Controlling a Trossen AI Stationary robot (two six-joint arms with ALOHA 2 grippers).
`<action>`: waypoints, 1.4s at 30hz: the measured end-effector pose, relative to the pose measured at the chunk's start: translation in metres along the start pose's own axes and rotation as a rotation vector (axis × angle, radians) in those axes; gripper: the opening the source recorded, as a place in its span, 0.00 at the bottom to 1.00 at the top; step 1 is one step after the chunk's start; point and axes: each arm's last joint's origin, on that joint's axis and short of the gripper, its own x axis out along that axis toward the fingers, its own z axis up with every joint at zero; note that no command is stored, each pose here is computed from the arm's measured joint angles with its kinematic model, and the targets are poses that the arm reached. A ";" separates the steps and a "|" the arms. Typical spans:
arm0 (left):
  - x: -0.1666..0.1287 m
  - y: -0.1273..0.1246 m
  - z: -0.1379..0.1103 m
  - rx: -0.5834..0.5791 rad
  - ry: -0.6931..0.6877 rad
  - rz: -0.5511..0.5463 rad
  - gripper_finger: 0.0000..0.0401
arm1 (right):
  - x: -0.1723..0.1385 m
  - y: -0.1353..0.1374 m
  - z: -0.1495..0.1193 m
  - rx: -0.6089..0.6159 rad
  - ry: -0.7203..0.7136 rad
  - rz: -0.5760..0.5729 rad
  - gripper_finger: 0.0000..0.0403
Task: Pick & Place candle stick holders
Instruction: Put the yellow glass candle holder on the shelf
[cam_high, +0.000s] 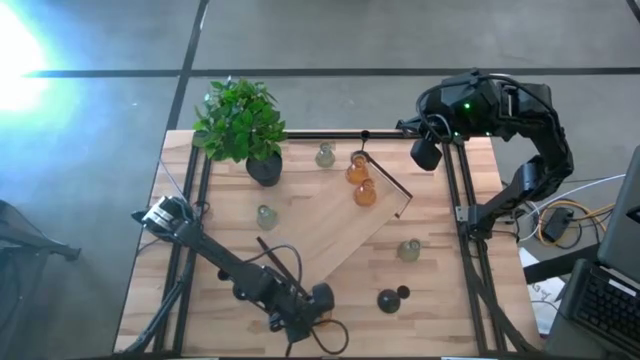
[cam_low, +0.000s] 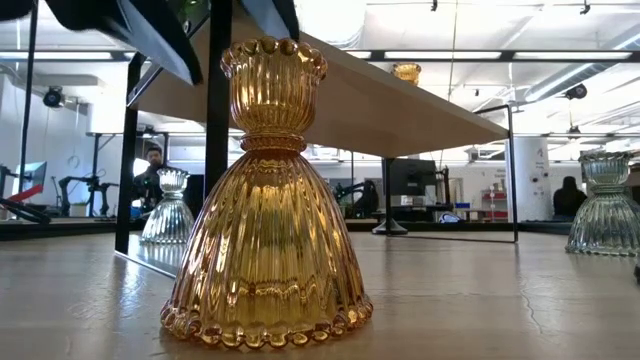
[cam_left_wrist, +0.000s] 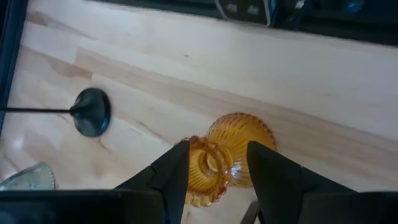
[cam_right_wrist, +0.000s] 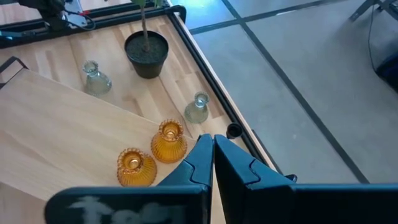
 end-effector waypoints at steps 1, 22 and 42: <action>0.001 0.000 0.000 -0.001 0.007 0.005 0.41 | 0.000 0.000 0.000 0.004 0.000 0.001 0.02; 0.002 -0.004 -0.003 -0.108 0.041 -0.018 0.41 | -0.020 -0.005 -0.007 0.072 -0.042 0.040 0.02; 0.012 -0.003 0.000 -0.133 -0.003 0.010 0.13 | -0.030 -0.008 -0.012 0.100 -0.064 0.065 0.02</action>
